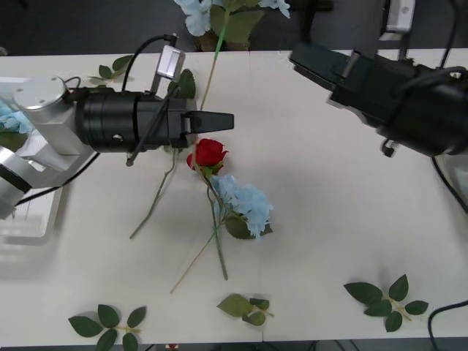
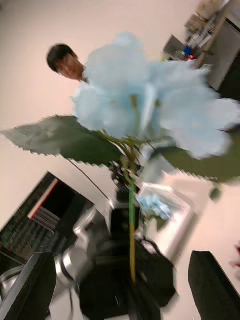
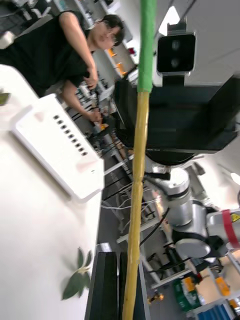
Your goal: Place the red flowers into the right box and the blue flowers into the left box. If a person shows an open palm, hand one flower to the person first, then continue sorting.
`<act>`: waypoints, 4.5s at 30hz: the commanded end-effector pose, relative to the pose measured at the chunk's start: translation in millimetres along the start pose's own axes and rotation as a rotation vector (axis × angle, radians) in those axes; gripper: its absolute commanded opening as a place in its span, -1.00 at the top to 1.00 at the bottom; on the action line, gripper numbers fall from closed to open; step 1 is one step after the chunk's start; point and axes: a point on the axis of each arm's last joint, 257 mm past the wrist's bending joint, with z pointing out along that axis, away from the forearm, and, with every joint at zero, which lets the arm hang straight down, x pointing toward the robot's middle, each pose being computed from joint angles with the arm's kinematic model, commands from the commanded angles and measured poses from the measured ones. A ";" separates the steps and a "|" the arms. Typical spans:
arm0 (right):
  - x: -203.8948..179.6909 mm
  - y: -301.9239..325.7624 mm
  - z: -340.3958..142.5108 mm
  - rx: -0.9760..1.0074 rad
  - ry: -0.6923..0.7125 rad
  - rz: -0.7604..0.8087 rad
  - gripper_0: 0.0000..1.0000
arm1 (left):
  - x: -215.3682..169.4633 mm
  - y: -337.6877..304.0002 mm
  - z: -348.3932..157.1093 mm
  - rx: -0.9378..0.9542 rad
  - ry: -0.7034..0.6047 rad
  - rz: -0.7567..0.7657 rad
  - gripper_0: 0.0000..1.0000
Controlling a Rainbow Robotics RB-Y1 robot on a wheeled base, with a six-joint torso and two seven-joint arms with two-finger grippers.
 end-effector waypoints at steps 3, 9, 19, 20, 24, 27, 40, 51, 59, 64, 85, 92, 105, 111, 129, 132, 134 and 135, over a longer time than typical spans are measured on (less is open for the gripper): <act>34.4 -73.6 -82.8 0.224 0.209 -0.022 -0.53 | -38.4 18.8 -93.7 -0.255 0.061 -0.077 1.00; 90.4 -152.7 -141.7 0.465 0.440 -0.025 -0.53 | -37.4 36.4 -206.4 -0.533 0.068 -0.203 1.00; 137.6 -244.2 -154.4 0.734 0.515 -0.149 -0.54 | 34.2 61.0 -421.1 -0.985 -0.010 -0.456 1.00; 139.4 -247.6 -152.4 0.742 0.510 -0.150 -0.53 | 42.7 62.2 -435.2 -1.012 -0.018 -0.478 1.00; 137.2 -258.5 -144.6 0.783 0.499 -0.189 -0.53 | 70.8 66.9 -493.2 -1.142 -0.047 -0.532 1.00; 129.6 -262.4 -131.6 0.799 0.464 -0.222 -0.53 | 89.5 69.7 -550.7 -1.273 -0.055 -0.515 1.00; 105.3 -217.9 -55.7 0.591 0.471 -0.339 -0.53 | 99.2 102.3 -593.8 -1.410 -0.054 -0.442 1.00; 54.3 -150.7 -54.6 0.317 0.508 -0.497 -0.53 | 91.4 122.4 -554.4 -1.336 -0.054 -0.419 1.00; 34.5 -139.8 -71.2 0.266 0.488 -0.606 -0.53 | 103.6 127.1 -559.7 -1.360 -0.034 -0.426 -1.00; 46.3 -135.9 -74.5 0.226 0.447 -0.598 -0.54 | 112.4 125.0 -567.6 -1.375 -0.030 -0.440 -1.00; 57.2 -124.6 -52.2 0.159 0.418 -0.656 -0.53 | 85.4 103.2 -440.6 -1.070 0.128 -0.484 -1.00; 61.4 -126.7 -48.4 0.162 0.416 -0.660 -0.54 | 86.6 121.7 -371.9 -1.149 0.261 -0.504 -1.00; 56.9 -123.7 -45.8 0.157 0.395 -0.653 -0.53 | 75.4 173.4 -259.3 -1.316 0.392 -0.445 -1.00; 58.0 -124.4 -46.5 0.159 0.398 -0.653 -0.53 | 79.2 183.6 -214.4 -1.351 0.401 -0.461 -1.00; 53.9 -126.9 -46.3 0.173 0.387 -0.653 -0.53 | 114.2 217.0 -164.1 -1.560 0.409 -0.350 -1.00; 54.3 -127.0 -46.1 0.173 0.387 -0.656 -0.54 | 121.0 220.4 -160.5 -1.583 0.405 -0.336 -1.00; 54.4 -127.3 -46.2 0.174 0.388 -0.657 -0.54 | 125.0 222.8 -159.2 -1.602 0.396 -0.328 -1.00; 54.5 -127.9 -46.4 0.175 0.390 -0.659 -0.54 | 127.1 223.4 -156.4 -1.602 0.394 -0.325 -1.00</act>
